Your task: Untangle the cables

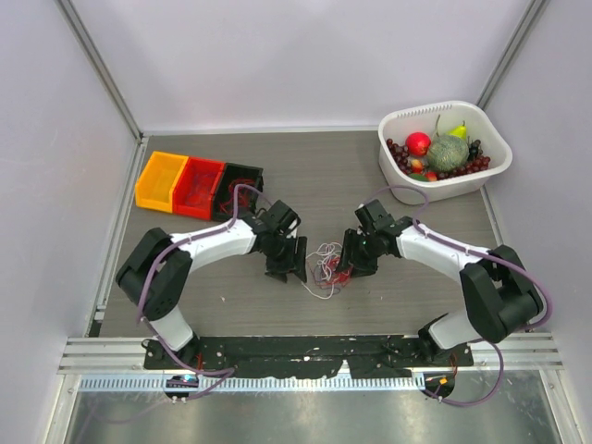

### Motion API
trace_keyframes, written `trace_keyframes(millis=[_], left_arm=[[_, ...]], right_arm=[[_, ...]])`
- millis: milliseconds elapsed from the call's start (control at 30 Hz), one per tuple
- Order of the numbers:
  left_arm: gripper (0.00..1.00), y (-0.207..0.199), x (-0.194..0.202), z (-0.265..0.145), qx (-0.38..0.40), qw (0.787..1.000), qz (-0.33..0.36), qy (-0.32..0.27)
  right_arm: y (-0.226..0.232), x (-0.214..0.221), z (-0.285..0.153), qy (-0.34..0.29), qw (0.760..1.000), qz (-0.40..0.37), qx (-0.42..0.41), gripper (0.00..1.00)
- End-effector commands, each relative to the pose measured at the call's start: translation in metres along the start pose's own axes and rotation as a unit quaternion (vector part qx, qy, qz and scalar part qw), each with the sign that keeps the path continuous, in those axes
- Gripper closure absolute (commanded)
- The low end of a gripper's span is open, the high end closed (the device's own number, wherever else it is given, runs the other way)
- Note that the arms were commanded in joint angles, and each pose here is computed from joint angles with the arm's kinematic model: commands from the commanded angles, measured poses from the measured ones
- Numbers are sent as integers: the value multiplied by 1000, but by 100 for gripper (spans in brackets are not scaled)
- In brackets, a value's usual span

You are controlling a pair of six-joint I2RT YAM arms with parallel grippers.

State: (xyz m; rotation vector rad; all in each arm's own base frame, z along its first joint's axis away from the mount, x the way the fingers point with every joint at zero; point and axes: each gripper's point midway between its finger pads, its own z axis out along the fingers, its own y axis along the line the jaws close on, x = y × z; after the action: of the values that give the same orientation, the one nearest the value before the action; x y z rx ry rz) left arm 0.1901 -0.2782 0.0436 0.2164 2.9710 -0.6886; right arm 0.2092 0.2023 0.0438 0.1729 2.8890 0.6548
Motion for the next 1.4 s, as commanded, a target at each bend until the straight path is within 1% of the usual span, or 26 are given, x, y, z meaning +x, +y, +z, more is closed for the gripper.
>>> trace_keyframes(millis=[0,100,133,167,267,333,400,433,467,500,600,633,667,700,733,767,833,900,933,1000,1067,1133,1167,1233,1300,1367], left_arm=[[41,-22,-27,4,19,999,14,-25],[41,-33,-33,14,27,999,20,-26],[43,-34,-34,17,23,999,24,-25],[49,-35,-33,20,16,999,28,-21],[69,-35,-23,27,-9,999,42,-3],[75,-33,-15,23,-14,999,47,4],[81,-33,-11,12,-6,999,48,-3],[87,-35,-8,5,0,999,52,-9],[96,-34,-6,-2,2,998,53,-14],[100,-37,-6,-14,8,998,57,-26],[100,-47,-6,-46,31,996,67,-58],[100,-53,-6,-57,44,994,72,-68],[100,-60,-6,-69,54,992,79,-77],[100,-63,-6,-82,62,991,83,-89],[100,-66,-7,-95,65,989,86,-101],[100,-68,-11,-112,61,986,92,-122],[100,-65,-18,-153,36,979,104,-171],[100,-68,-29,-205,25,962,121,-242],[100,-66,-38,-235,13,948,130,-290],[100,-79,-42,-302,32,915,162,-368],[100,-96,-43,-374,64,871,185,-450],[100,-107,-44,-435,83,830,190,-518],[100,-113,-40,-473,98,804,188,-555],[100,-118,-40,-509,102,781,186,-588],[100,-124,-44,-530,104,766,184,-607],[100,-128,-47,-541,105,757,180,-619]], right_arm=[[14,-8,-9,-25,999,5,-32,50],[15,-11,-18,-35,999,-6,-26,50],[12,-12,-22,-38,999,-10,-14,49],[12,-15,-28,-49,999,-20,-11,48],[8,-27,-49,-84,995,-42,21,41],[15,-34,-58,-105,992,-66,12,39],[24,-31,-52,-98,993,-72,-8,37],[24,-26,-43,-82,994,-70,-13,37],[32,-25,-38,-77,994,-64,-31,37],[37,-21,-27,-66,995,-68,-37,38],[47,-11,-5,-44,996,-78,-32,39],[53,-15,-4,-46,995,-80,-36,42],[49,-13,6,-33,996,-76,-23,44],[47,-17,8,-39,997,-73,-10,48],[40,-18,14,-35,997,-67,7,50],[28,-24,15,-48,996,-61,44,52],[8,-27,17,-59,993,-51,92,55],[-13,-29,17,-71,987,-45,134,58],[-25,-28,17,-69,986,-36,147,58],[-43,-26,18,-67,983,-26,166,58],[-55,-27,17,-70,982,-22,177,58],[-67,-25,16,-69,980,-16,188,58],[-71,-27,15,-70,979,-11,191,57],[-76,-30,10,-77,978,-6,194,55],[-79,-33,4,-84,977,-9,198,51],[-81,-36,-1,-90,975,-13,201,47]])
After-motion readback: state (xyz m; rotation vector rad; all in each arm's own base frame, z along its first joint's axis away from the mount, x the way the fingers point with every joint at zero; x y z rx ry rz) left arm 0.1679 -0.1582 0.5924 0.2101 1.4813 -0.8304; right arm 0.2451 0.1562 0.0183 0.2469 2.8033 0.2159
